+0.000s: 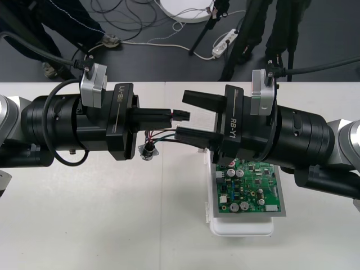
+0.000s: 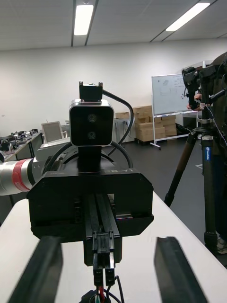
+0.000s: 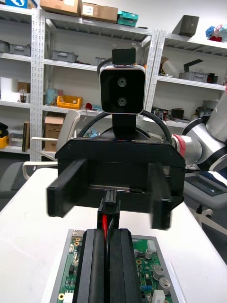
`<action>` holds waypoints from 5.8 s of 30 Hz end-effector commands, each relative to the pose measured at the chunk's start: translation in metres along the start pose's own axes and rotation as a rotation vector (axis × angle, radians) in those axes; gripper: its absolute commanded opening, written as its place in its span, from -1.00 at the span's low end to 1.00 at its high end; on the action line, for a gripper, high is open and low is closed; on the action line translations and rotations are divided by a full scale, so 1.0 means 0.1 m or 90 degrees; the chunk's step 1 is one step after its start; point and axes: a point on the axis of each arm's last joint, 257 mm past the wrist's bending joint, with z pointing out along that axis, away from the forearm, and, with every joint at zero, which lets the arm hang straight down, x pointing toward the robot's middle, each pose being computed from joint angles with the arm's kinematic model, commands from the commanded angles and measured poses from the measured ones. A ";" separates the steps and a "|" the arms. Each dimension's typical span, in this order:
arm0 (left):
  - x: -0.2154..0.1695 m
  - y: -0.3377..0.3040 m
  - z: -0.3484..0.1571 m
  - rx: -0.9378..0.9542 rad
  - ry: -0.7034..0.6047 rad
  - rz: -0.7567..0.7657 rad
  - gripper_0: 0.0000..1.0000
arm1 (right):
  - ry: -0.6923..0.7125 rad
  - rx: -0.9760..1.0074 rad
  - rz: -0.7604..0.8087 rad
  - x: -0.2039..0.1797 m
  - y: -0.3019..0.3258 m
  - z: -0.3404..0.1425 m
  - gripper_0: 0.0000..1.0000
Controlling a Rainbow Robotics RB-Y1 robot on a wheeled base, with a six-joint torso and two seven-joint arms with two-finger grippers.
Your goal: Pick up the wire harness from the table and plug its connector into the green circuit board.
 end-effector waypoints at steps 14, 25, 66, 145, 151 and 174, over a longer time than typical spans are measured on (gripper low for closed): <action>0.08 -0.05 -0.04 -0.017 0.002 -0.003 -1.00 | -0.019 -0.017 0.029 -0.18 0.04 0.03 1.00; 0.36 -0.08 -0.20 -0.041 0.021 0.013 -1.00 | 0.027 -0.029 0.026 -0.12 0.02 -0.20 1.00; 1.80 -0.22 -0.46 -0.022 0.008 0.120 -1.00 | 0.630 -0.124 -0.051 1.11 -0.32 -2.54 1.00; 2.01 -0.20 0.71 -0.027 -0.034 0.037 -1.00 | 1.022 -0.039 -0.153 2.22 -0.35 -2.74 1.00; 2.03 -0.23 0.73 -0.023 -0.033 0.035 -1.00 | 1.022 -0.036 -0.138 2.25 -0.30 -2.77 1.00; 2.03 -0.21 0.79 -0.030 -0.032 0.035 -1.00 | 1.013 -0.030 -0.127 2.24 -0.29 -2.73 1.00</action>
